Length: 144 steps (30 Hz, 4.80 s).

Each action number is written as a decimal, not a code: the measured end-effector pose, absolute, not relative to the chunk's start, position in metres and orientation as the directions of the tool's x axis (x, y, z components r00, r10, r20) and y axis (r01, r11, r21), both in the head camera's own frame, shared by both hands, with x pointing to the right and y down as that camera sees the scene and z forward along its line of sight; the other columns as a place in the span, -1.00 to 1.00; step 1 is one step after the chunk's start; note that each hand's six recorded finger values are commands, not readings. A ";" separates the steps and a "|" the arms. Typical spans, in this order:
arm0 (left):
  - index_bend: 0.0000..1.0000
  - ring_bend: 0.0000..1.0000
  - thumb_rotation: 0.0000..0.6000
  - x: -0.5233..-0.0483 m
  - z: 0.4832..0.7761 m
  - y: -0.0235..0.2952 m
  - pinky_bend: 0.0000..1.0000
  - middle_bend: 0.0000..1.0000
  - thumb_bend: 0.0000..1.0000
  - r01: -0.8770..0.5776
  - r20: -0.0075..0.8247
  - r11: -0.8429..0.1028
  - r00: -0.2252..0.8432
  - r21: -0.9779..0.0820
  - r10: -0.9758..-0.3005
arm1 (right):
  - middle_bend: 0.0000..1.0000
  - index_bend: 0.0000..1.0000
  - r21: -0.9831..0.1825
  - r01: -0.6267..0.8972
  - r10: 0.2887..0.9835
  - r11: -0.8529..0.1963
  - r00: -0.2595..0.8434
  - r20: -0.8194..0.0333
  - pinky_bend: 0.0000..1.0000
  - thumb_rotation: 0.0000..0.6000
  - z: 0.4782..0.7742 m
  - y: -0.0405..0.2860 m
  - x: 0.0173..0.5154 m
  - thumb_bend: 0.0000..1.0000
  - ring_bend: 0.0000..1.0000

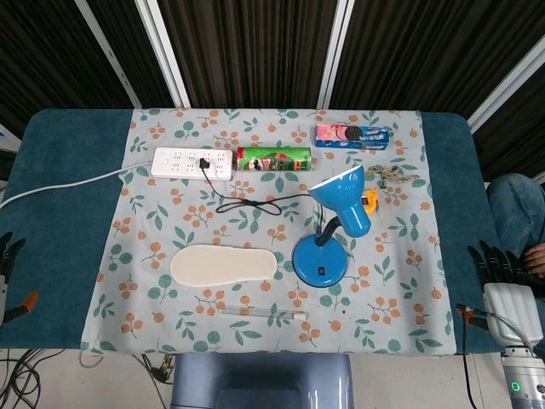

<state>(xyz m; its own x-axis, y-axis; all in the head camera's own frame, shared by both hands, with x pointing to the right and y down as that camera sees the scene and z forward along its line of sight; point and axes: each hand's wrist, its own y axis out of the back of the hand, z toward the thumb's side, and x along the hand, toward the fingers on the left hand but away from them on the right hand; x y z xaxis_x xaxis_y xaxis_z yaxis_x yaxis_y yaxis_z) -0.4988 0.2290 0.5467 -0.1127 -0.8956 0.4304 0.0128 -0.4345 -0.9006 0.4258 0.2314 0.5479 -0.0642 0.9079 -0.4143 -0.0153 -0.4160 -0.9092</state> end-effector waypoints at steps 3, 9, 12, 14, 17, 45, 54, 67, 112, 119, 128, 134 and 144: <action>-0.80 -1.00 1.00 -0.499 0.546 0.229 -0.71 -1.00 -0.50 0.011 0.430 -0.434 -0.113 -0.901 -0.896 | -0.97 -0.92 -0.908 -0.013 0.906 -0.419 -0.064 -0.418 -1.00 1.00 0.548 0.232 0.425 -0.62 -1.00; -0.80 -1.00 1.00 -0.499 0.547 0.229 -0.71 -1.00 -0.50 0.012 0.432 -0.436 -0.114 -0.900 -0.895 | -0.97 -0.91 -0.902 -0.012 0.901 -0.431 -0.061 -0.430 -1.00 1.00 0.551 0.232 0.425 -0.62 -1.00; -0.80 -1.00 1.00 -0.499 0.547 0.229 -0.71 -1.00 -0.50 0.013 0.434 -0.438 -0.115 -0.899 -0.894 | -0.97 -0.91 -0.901 -0.006 0.899 -0.434 -0.057 -0.433 -1.00 1.00 0.552 0.233 0.424 -0.63 -1.00; -0.80 -1.00 1.00 -0.499 0.547 0.229 -0.71 -1.00 -0.50 0.012 0.433 -0.437 -0.116 -0.899 -0.894 | -0.97 -0.92 -0.899 -0.004 0.898 -0.437 -0.052 -0.436 -1.00 1.00 0.552 0.233 0.424 -0.62 -1.00; -0.80 -1.00 1.00 -0.499 0.547 0.229 -0.71 -1.00 -0.50 0.011 0.434 -0.438 -0.117 -0.899 -0.893 | -0.97 -0.92 -0.896 0.004 0.896 -0.443 -0.040 -0.443 -1.00 1.00 0.552 0.234 0.420 -0.62 -0.99; -0.80 -1.00 1.00 -0.500 0.548 0.229 -0.71 -1.00 -0.50 0.000 0.445 -0.449 -0.124 -0.894 -0.887 | 0.34 -0.92 -0.693 0.026 0.675 -0.720 0.260 -0.691 0.12 1.00 0.635 0.217 0.298 -0.35 0.47; -0.80 -1.00 1.00 -0.501 0.549 0.229 -0.71 -1.00 -0.50 -0.003 0.450 -0.453 -0.126 -0.891 -0.884 | 0.37 -0.92 -0.647 0.012 0.622 -0.762 0.292 -0.727 0.32 1.00 0.656 0.227 0.268 -0.30 0.47; -0.80 -1.00 1.00 -0.501 0.549 0.229 -0.71 -1.00 -0.50 -0.004 0.448 -0.452 -0.129 -0.892 -0.884 | 0.37 -0.92 -0.609 0.002 0.583 -0.793 0.291 -0.759 0.54 1.00 0.674 0.228 0.249 -0.28 0.47; -0.80 -1.00 1.00 -0.503 0.548 0.228 -0.71 -1.00 -0.50 -0.004 0.447 -0.451 -0.137 -0.892 -0.884 | 0.37 -0.91 -0.573 -0.006 0.540 -0.820 0.327 -0.776 0.92 1.00 0.686 0.231 0.229 -0.28 0.47; -0.80 -1.00 1.00 -0.504 0.548 0.228 -0.71 -1.00 -0.50 -0.004 0.448 -0.452 -0.139 -0.892 -0.883 | 0.37 -0.92 -0.566 -0.012 0.532 -0.824 0.325 -0.782 0.95 1.00 0.688 0.232 0.227 -0.28 0.47; -0.80 -1.00 1.00 -0.504 0.548 0.228 -0.71 -1.00 -0.50 -0.005 0.450 -0.454 -0.139 -0.891 -0.882 | 0.37 -0.91 -0.542 -0.035 0.504 -0.840 0.320 -0.802 1.00 1.00 0.692 0.234 0.229 -0.28 0.47; -0.80 -1.00 1.00 -0.504 0.548 0.229 -0.71 -1.00 -0.50 -0.006 0.450 -0.453 -0.139 -0.891 -0.882 | 0.37 -0.92 -0.500 -0.048 0.461 -0.864 0.321 -0.827 1.00 1.00 0.693 0.235 0.229 -0.28 0.47; -0.80 -1.00 1.00 -0.503 0.548 0.229 -0.71 -1.00 -0.50 -0.004 0.451 -0.455 -0.137 -0.891 -0.882 | 0.24 -0.92 -0.623 0.028 0.603 -0.782 0.291 -0.743 1.00 1.00 0.660 0.199 0.239 -0.28 0.34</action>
